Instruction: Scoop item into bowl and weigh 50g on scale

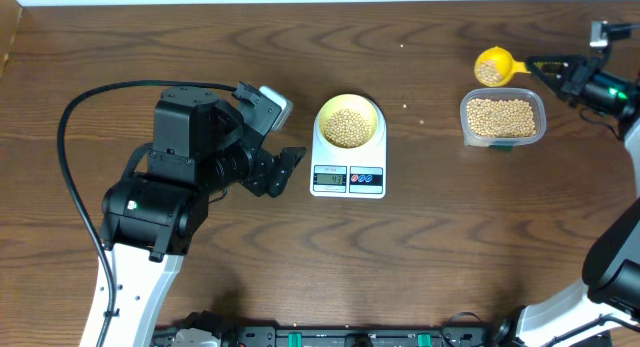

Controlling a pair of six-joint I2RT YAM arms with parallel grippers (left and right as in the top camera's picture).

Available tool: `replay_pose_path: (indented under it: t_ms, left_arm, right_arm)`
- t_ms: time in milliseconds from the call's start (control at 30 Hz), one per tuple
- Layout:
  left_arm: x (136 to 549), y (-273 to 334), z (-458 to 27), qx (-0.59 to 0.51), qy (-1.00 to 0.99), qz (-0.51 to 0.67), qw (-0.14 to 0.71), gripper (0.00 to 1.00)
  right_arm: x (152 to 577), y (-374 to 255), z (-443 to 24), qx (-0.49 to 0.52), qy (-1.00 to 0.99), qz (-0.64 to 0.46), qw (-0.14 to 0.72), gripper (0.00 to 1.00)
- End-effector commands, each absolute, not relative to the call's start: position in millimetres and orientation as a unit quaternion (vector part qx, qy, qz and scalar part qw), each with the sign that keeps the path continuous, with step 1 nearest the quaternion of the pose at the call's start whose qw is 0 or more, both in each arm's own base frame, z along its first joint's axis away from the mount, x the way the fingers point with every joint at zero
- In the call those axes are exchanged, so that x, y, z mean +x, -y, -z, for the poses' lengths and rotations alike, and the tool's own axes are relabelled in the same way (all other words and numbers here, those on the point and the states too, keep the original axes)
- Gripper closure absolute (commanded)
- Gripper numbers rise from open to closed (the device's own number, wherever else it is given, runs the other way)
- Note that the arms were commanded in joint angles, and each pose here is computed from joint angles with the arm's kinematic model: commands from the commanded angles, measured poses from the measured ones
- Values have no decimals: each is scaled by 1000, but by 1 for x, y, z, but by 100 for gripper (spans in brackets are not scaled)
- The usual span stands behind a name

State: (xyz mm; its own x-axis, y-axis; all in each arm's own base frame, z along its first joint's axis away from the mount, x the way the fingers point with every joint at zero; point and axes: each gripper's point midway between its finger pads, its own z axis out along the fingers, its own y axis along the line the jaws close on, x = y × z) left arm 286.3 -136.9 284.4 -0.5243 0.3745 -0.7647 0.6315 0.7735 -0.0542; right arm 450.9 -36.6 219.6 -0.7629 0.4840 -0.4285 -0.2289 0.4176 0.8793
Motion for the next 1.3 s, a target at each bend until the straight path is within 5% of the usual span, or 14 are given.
replay_pose_path:
  t_ms: [0,267,667,1267]
  left_arm:
    - [286,136,-283,295,-857,165,389,16]
    - [286,136,-283,295,-857,165,389,16]
    - [286,136,-283,295,-857,165,389,16]
    - [286,136,-283,295,-857,165,389,16]
  right_arm:
    - [448,51,-210,74,-788,-499,353,99]
    - [437,70,-174,94,-848,-396,340,99]
    - [428,101,-185,41,-913,-161,373,99]
    - [432,65,-173,-27,-947,52,316,99]
